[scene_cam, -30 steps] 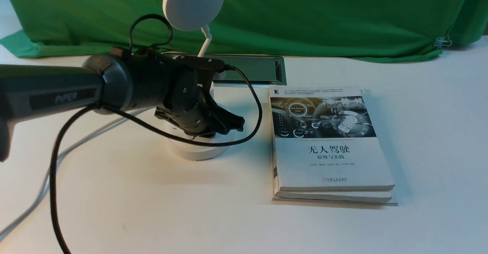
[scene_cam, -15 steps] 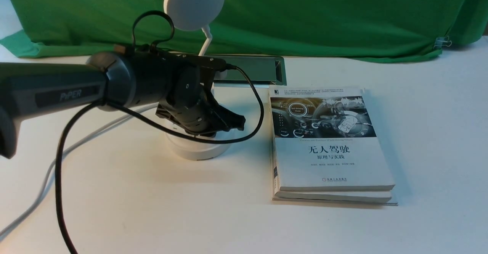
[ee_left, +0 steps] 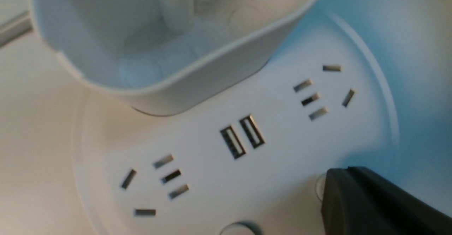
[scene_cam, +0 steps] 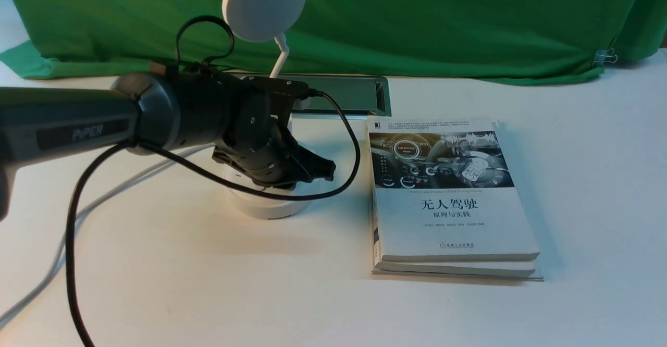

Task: Turn on the desk lamp on the white desktop with your hand.
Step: 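Press the power button on the lamp base to turn the lamp on with the left gripper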

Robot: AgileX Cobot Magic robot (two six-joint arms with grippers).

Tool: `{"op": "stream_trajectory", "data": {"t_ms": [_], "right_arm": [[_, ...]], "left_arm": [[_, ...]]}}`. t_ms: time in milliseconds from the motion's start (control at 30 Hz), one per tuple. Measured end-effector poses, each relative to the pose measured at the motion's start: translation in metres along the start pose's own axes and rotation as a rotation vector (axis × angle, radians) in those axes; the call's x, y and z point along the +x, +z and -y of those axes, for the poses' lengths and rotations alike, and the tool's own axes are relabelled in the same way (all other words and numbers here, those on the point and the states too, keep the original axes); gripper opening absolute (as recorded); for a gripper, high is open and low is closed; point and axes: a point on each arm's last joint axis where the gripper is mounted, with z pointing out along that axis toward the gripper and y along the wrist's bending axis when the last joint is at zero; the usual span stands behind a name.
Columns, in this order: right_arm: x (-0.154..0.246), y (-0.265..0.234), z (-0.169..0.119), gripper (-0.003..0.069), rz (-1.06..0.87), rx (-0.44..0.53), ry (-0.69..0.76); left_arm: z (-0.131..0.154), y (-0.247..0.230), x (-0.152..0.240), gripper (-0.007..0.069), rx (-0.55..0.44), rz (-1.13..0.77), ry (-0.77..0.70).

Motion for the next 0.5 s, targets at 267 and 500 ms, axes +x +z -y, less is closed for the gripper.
{"op": "stream_trajectory", "data": {"t_ms": [267,500], "right_arm": [[0.0,0.0,0.0,0.0238,0.0,0.0,0.0],[0.0,0.0,0.0,0.0238,0.0,0.0,0.0]], "left_arm": [[-0.0027,0.0,-0.0012,0.0,-0.03,0.013,0.04],[-0.0014,0.0011,-0.0025,0.0,-0.016,0.03,0.018]]}}
